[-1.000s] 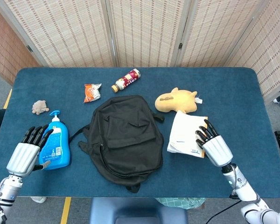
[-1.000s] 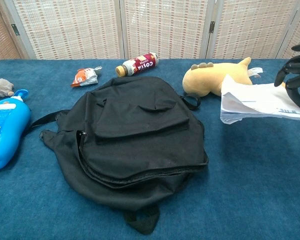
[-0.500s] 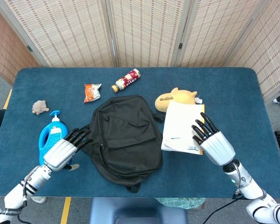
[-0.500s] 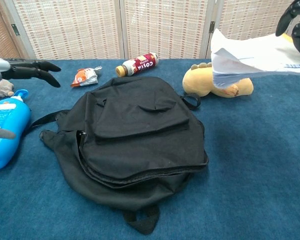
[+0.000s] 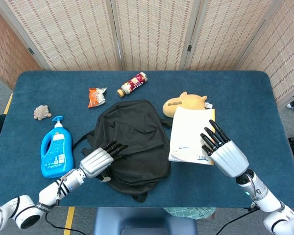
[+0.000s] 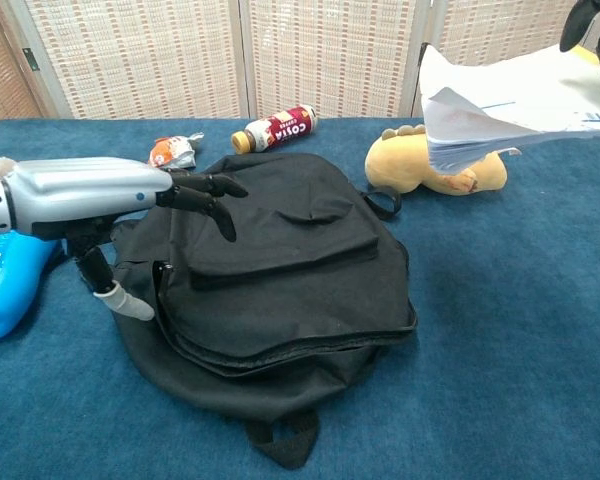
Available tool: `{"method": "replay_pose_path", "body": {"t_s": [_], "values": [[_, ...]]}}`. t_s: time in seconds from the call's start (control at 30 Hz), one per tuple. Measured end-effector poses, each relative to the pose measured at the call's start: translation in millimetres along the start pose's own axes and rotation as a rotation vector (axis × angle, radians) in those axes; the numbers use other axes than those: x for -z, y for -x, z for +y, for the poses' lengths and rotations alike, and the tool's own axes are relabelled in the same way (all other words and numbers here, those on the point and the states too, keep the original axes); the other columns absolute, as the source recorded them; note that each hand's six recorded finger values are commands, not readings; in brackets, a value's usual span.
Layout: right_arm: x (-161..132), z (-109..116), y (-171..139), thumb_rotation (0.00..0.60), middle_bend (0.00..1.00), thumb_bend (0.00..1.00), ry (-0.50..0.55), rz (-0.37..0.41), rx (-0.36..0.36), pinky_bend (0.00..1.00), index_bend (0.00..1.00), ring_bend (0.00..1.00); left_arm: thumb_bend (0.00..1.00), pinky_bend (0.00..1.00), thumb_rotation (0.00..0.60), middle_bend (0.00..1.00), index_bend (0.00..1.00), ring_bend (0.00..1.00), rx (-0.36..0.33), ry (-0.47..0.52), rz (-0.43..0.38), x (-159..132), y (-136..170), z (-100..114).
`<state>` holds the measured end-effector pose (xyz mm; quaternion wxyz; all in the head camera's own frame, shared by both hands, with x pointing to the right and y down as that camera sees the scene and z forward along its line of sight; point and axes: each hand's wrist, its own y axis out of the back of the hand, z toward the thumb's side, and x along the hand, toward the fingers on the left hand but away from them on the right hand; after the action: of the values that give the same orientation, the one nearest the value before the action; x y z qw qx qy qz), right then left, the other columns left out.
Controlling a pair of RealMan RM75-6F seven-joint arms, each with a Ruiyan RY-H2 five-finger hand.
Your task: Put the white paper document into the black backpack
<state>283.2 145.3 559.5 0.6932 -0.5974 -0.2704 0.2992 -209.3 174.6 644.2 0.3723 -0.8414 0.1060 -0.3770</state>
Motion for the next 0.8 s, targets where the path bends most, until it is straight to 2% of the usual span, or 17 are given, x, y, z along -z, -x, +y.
{"method": "replay_pose_path", "body": {"t_s": [0.27, 0.6, 0.7, 0.8], "values": [[0.5, -1.7, -2.4, 0.600, 0.41, 0.44, -0.002, -0.005, -0.003, 0.11, 0.77, 0.27, 0.19, 0.00, 0.600, 0.04, 0.27, 0.04, 0.076, 0.039, 0.007, -10.8, -29.3, -20.8], [1.3, -4.2, -5.2, 0.600, 0.41, 0.44, 0.002, -0.013, -0.008, 0.11, 0.77, 0.27, 0.19, 0.00, 0.600, 0.04, 0.30, 0.04, 0.106, 0.038, 0.029, -16.1, -56.5, -41.1], [1.6, -5.5, -6.0, 0.600, 0.41, 0.44, 0.003, -0.015, -0.012, 0.11, 0.77, 0.27, 0.22, 0.00, 0.600, 0.07, 0.35, 0.06, 0.109, 0.044, 0.044, -14.0, -62.6, -46.5], [1.8, -6.8, -6.8, 0.600, 0.41, 0.44, 0.006, -0.019, -0.015, 0.11, 0.77, 0.27, 0.31, 0.00, 0.600, 0.13, 0.44, 0.10, 0.092, 0.056, 0.060, -11.3, -67.3, -48.7]]}}
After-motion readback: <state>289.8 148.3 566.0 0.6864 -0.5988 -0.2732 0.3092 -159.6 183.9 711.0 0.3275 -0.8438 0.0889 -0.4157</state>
